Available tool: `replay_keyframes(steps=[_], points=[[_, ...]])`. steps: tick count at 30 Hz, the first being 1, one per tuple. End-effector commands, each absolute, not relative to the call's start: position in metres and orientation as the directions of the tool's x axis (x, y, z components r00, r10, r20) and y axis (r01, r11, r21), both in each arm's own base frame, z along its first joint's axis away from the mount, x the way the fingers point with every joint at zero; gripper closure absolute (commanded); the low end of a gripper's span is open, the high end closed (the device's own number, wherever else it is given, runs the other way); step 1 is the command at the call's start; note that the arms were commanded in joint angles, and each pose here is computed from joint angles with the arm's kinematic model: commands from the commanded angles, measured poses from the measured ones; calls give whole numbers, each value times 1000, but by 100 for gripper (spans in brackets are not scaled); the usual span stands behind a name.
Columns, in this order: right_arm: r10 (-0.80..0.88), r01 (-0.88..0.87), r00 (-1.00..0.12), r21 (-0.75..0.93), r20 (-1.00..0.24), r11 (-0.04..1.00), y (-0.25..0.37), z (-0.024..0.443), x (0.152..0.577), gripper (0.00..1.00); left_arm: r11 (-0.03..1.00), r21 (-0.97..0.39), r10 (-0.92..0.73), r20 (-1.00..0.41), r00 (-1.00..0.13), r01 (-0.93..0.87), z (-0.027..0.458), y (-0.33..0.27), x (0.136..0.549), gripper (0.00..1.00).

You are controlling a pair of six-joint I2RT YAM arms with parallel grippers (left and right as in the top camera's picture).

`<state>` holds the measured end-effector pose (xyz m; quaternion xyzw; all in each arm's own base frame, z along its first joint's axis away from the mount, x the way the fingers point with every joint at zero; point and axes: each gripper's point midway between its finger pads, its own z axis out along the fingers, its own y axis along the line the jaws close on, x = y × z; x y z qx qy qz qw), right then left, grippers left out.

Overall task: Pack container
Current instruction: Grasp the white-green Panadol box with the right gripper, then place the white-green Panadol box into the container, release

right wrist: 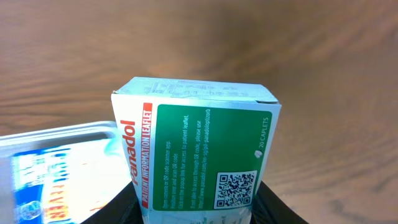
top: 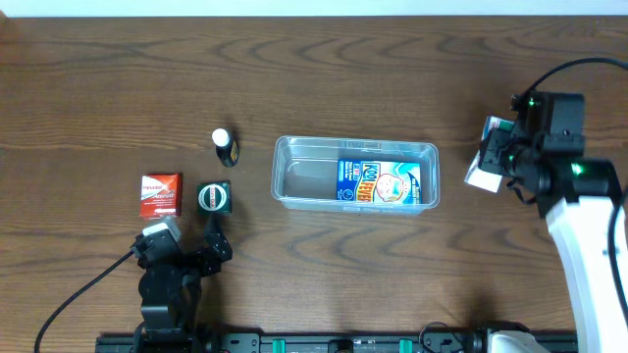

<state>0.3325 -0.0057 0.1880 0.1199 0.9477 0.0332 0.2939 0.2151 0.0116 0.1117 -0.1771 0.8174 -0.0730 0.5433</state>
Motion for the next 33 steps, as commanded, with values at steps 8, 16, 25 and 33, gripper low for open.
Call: replay_keyframes(steps=[8, 16, 25, 33], points=[[-377, -462, -625, -65, -684, 885, 117, 224, 327, 71, 924, -315, -376, -855, -357, -218, 104, 12, 215, 2], [-747, -757, -346, -301, -568, 580, 165, 187, 340, 77, 924, -315, -376, -855, -357, -219, 104, 12, 215, 2], [-944, -924, -78, -331, -321, 189, 166, 123, 331, 78, 924, -315, -376, -855, -357, -218, 104, 12, 215, 2], [-965, -927, 145, -372, -218, -55, 164, 112, 331, 70, 924, -315, -376, -855, -357, -218, 104, 12, 215, 2]])
